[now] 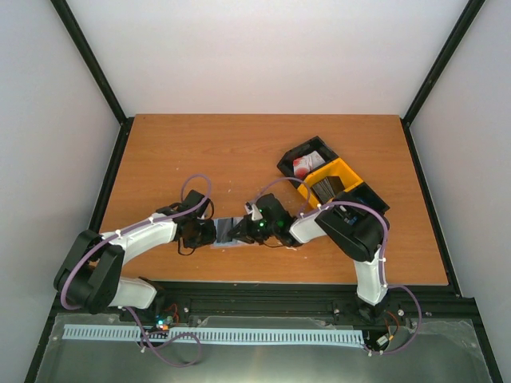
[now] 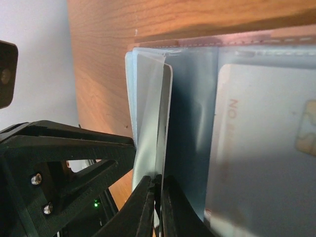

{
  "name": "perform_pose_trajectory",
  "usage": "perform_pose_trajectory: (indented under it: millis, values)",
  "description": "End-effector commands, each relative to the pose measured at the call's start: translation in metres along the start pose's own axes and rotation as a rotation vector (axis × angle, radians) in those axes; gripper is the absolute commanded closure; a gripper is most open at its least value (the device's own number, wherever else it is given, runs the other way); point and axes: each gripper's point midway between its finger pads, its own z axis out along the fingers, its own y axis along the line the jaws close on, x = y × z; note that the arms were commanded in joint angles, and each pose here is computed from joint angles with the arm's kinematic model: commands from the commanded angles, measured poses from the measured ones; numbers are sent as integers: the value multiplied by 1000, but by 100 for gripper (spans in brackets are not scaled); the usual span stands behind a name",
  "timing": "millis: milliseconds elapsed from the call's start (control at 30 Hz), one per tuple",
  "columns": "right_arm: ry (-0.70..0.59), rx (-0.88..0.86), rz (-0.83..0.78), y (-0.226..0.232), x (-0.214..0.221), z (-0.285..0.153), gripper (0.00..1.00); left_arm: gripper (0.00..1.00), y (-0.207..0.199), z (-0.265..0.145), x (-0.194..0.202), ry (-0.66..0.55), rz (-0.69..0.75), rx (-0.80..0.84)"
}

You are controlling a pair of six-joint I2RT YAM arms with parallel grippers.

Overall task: Put the credit cards into the card holder
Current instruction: Insert the credit card into the card holder.

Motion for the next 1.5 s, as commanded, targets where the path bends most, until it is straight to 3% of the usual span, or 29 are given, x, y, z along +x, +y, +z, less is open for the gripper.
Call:
perform_pose_trajectory:
  millis: [0, 200, 500, 767, 1033, 1333, 1467]
  values:
    - [64, 26, -59, -1, 8, 7, 95, 84, -12, -9, -16, -56, 10, 22]
    - [91, 57, -71, -6, 12, 8, 91, 84, -13, -10, -17, -60, 13, 25]
    - [54, 115, -122, 3, 2, -2, 69, 86, -14, -19, -25, -103, 0, 21]
    - [57, 77, -110, 8, 2, 1, 64, 87, -17, -25, -30, -131, -18, 31]
    - [47, 40, -72, 8, -1, 9, 71, 86, -20, -31, -31, -155, -23, 59]
    - [35, -1, -48, 8, -1, 9, 95, 79, -37, -40, -31, -175, -15, 174]
    - [23, -35, -41, 9, -2, 6, 97, 74, -43, -42, -31, -173, -7, 204]
